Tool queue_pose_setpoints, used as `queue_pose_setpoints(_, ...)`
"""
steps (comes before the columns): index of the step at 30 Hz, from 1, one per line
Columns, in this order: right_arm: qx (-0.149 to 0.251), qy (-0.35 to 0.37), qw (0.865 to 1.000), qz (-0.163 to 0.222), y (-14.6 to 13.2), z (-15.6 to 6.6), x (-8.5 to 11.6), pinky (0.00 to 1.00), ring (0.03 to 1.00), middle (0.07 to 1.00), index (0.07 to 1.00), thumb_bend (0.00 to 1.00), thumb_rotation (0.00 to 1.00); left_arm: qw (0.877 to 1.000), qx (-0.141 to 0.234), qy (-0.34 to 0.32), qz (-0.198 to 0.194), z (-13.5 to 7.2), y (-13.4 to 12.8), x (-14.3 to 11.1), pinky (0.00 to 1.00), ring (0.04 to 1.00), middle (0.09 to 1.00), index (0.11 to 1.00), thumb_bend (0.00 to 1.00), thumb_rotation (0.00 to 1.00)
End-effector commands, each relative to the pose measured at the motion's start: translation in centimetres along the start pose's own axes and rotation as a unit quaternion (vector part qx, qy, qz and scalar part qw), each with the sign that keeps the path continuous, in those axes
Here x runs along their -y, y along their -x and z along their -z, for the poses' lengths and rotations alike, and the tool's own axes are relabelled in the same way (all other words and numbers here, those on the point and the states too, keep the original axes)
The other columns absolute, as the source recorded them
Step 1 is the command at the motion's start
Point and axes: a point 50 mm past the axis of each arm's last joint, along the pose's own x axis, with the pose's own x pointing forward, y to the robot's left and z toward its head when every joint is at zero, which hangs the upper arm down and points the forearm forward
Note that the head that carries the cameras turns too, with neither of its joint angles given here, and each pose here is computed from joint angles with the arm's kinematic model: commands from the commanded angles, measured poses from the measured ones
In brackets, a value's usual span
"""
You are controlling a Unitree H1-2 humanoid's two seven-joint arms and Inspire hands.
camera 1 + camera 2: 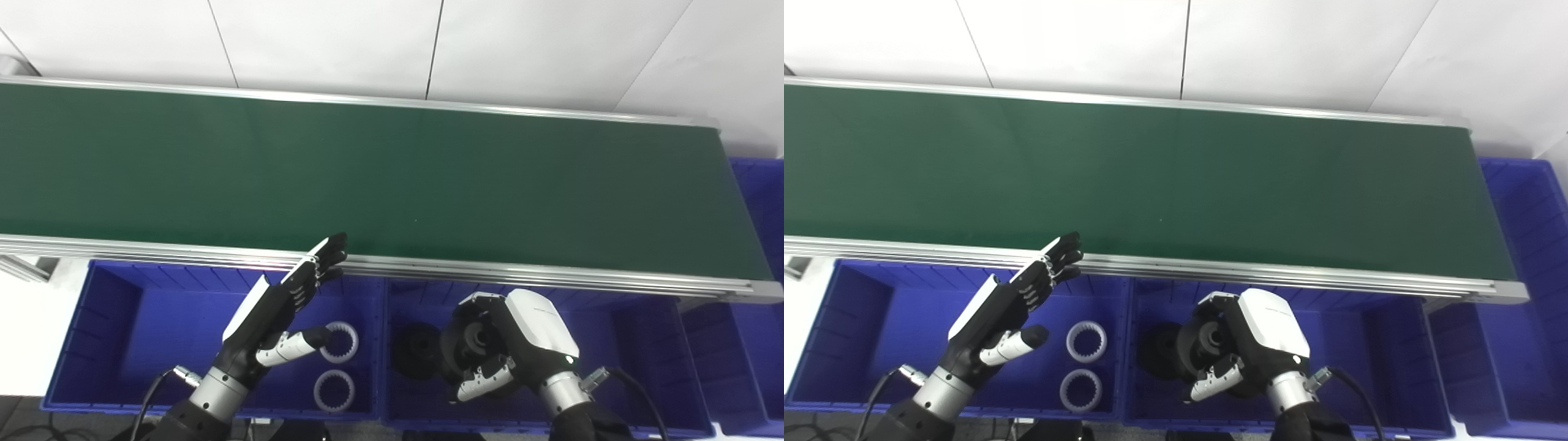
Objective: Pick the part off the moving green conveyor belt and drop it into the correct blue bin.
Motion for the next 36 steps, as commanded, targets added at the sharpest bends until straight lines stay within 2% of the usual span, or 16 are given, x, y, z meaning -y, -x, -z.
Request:
queue_pose_setpoints(1, -0.014, 0.025, 1.0, -0.011, -0.9, 0.3, 0.1, 0.25, 0.361, 0.448, 0.542, 0.51, 0.0, 1.0, 0.029, 0.003, -0.002, -0.9, -0.5, -0.4, 0.91, 0.948, 0.972, 0.946, 0.6, 0.73)
queue_pose_setpoints(5, -0.039, 0.031, 0.998, -0.039, -2.3, 0.7, -0.5, 0.31, 0.368, 0.454, 0.554, 0.51, 0.0, 0.999, 0.035, -0.003, 0.0, -0.8, -0.6, -0.5, 0.9, 0.945, 0.972, 0.946, 0.62, 0.76)
queue_pose_setpoints(7, -0.047, 0.028, 0.997, -0.045, -2.9, 0.8, -0.7, 0.3, 0.4, 0.504, 0.511, 0.51, 0.0, 0.999, 0.038, -0.002, 0.002, -0.8, -0.5, -0.5, 0.9, 0.946, 0.976, 0.952, 0.61, 0.77)
queue_pose_setpoints(8, -0.052, 0.034, 0.997, -0.048, -3.2, 0.8, -0.7, 0.35, 0.415, 0.522, 0.627, 0.52, 0.0, 0.999, 0.038, -0.001, 0.003, -0.7, -0.5, -0.5, 0.9, 0.942, 0.973, 0.952, 0.61, 0.76)
queue_pose_setpoints(9, -0.054, 0.038, 0.997, -0.049, -3.2, 0.6, -0.7, 0.53, 0.655, 0.72, 0.732, 0.58, 0.11, 0.999, 0.038, 0.001, 0.002, -0.7, -0.5, -0.5, 0.89, 0.938, 0.97, 0.952, 0.61, 0.76)
queue_pose_setpoints(11, -0.054, 0.042, 0.996, -0.048, -3.1, 0.4, -0.5, 0.75, 0.861, 0.885, 0.844, 0.64, 0.26, 0.999, 0.037, 0.004, 0.001, -0.7, -0.5, -0.5, 0.89, 0.935, 0.966, 0.95, 0.61, 0.75)
queue_pose_setpoints(13, -0.037, 0.032, 0.998, -0.03, -2.6, 0.3, -0.3, 0.83, 0.929, 0.931, 0.899, 0.66, 0.26, 0.999, 0.037, 0.007, 0.002, -0.7, -0.5, -0.5, 0.89, 0.938, 0.969, 0.95, 0.6, 0.75)
queue_pose_setpoints(17, 0.004, -0.019, 1.0, 0.022, -1.3, -0.1, -0.1, 0.89, 0.978, 0.966, 0.929, 0.64, 0.2, 0.999, 0.034, 0.016, 0.004, -0.7, -0.4, -0.5, 0.89, 0.942, 0.973, 0.949, 0.58, 0.71)
queue_pose_setpoints(19, 0.013, -0.038, 0.998, 0.047, -0.4, -0.5, -0.1, 0.93, 0.996, 0.992, 0.945, 0.67, 0.23, 0.999, 0.032, 0.017, 0.005, -0.8, -0.3, -0.5, 0.9, 0.948, 0.978, 0.953, 0.57, 0.7)
queue_pose_setpoints(20, 0.016, -0.043, 0.997, 0.055, -0.1, -0.7, -0.1, 0.97, 0.999, 0.998, 0.975, 0.7, 0.29, 0.999, 0.029, 0.012, 0.004, -0.8, -0.2, -0.5, 0.9, 0.95, 0.979, 0.95, 0.56, 0.7)
queue_pose_setpoints(22, 0.021, -0.047, 0.997, 0.063, 0.6, -1.0, 0.0, 0.99, 1.0, 1.0, 0.996, 0.74, 0.35, 1.0, 0.028, 0.01, 0.005, -0.8, 0.0, -0.6, 0.89, 0.952, 0.982, 0.951, 0.55, 0.69)
queue_pose_setpoints(26, 0.038, -0.083, 0.993, 0.079, 2.2, -1.9, 0.1, 1.0, 1.0, 1.0, 1.0, 0.79, 0.4, 1.0, 0.024, 0.011, 0.006, -0.8, 0.2, -0.7, 0.89, 0.955, 0.989, 0.955, 0.55, 0.68)
queue_pose_setpoints(31, 0.087, -0.157, 0.978, 0.107, 4.4, -3.0, -0.4, 0.96, 1.0, 1.0, 1.0, 0.82, 0.36, 1.0, 0.016, 0.006, 0.005, -0.9, 0.4, -0.8, 0.89, 0.96, 0.99, 0.95, 0.55, 0.67)
queue_pose_setpoints(32, 0.101, -0.185, 0.971, 0.112, 4.9, -3.3, -0.8, 0.96, 1.0, 1.0, 1.0, 0.82, 0.36, 1.0, 0.014, 0.0, 0.005, -0.9, 0.5, -0.8, 0.89, 0.96, 0.99, 0.95, 0.56, 0.67)
queue_pose_setpoints(34, 0.121, -0.227, 0.959, 0.121, 5.6, -3.7, -1.3, 0.87, 0.981, 1.0, 1.0, 0.82, 0.36, 1.0, 0.011, -0.005, 0.006, -0.9, 0.6, -0.9, 0.89, 0.961, 0.994, 0.955, 0.55, 0.67)
queue_pose_setpoints(36, 0.144, -0.283, 0.94, 0.124, 6.1, -4.2, -2.3, 0.84, 0.955, 1.0, 1.0, 0.81, 0.41, 1.0, 0.009, -0.008, 0.005, -0.9, 0.5, -0.9, 0.9, 0.964, 0.995, 0.955, 0.55, 0.67)
